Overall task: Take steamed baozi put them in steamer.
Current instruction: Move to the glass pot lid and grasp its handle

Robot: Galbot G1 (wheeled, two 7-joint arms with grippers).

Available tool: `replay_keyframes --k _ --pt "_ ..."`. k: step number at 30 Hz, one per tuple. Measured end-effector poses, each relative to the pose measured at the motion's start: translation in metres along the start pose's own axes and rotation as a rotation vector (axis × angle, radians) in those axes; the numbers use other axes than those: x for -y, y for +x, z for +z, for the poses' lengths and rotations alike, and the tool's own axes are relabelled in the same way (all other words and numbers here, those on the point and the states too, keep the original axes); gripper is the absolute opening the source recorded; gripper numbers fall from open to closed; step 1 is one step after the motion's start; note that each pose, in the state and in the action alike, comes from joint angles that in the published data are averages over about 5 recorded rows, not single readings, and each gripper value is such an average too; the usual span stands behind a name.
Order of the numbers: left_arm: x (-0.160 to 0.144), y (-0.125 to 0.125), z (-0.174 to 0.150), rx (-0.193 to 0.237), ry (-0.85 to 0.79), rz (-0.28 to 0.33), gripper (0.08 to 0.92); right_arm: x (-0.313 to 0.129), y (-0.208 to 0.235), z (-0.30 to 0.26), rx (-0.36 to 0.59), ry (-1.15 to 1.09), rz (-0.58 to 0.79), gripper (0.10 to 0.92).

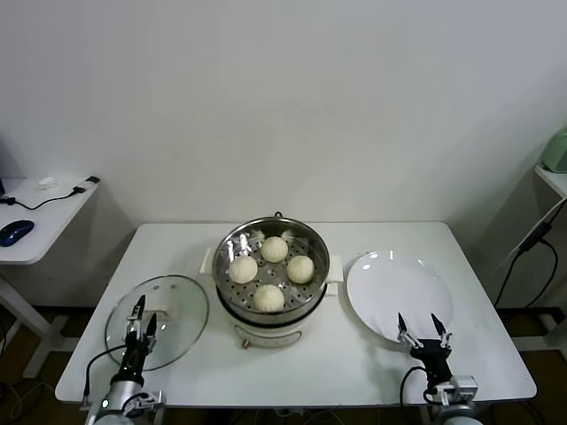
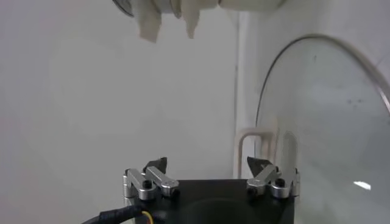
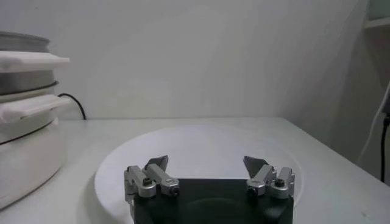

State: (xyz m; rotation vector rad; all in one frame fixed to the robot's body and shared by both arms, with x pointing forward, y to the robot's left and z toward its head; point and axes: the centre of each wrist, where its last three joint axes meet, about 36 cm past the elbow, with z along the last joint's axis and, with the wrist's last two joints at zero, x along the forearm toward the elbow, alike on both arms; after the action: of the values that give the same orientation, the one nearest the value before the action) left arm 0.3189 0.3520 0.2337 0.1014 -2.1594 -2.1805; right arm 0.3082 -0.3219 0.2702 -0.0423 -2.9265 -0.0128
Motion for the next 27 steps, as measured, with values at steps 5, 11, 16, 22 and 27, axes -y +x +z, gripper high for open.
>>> replay_keyframes --k 5,11,16,22,27 --pt "0.004 -0.010 0.004 -0.010 -0.026 -0.002 0.805 -0.001 0.000 0.001 -0.003 0.002 0.000 0.823" --pt "0.012 -0.013 0.011 -0.004 -0.056 0.017 0.645 -0.003 -0.001 0.001 -0.004 0.005 -0.005 0.823" --pt "0.019 -0.017 0.014 0.001 -0.068 0.023 0.507 -0.004 -0.001 0.000 -0.005 0.008 -0.008 0.823" --pt "0.026 -0.017 0.015 -0.007 -0.073 0.034 0.316 -0.004 0.001 -0.002 -0.006 0.014 -0.011 0.823" --pt "0.027 -0.015 0.013 -0.022 -0.067 0.035 0.174 -0.005 0.001 -0.003 -0.003 0.016 -0.012 0.823"
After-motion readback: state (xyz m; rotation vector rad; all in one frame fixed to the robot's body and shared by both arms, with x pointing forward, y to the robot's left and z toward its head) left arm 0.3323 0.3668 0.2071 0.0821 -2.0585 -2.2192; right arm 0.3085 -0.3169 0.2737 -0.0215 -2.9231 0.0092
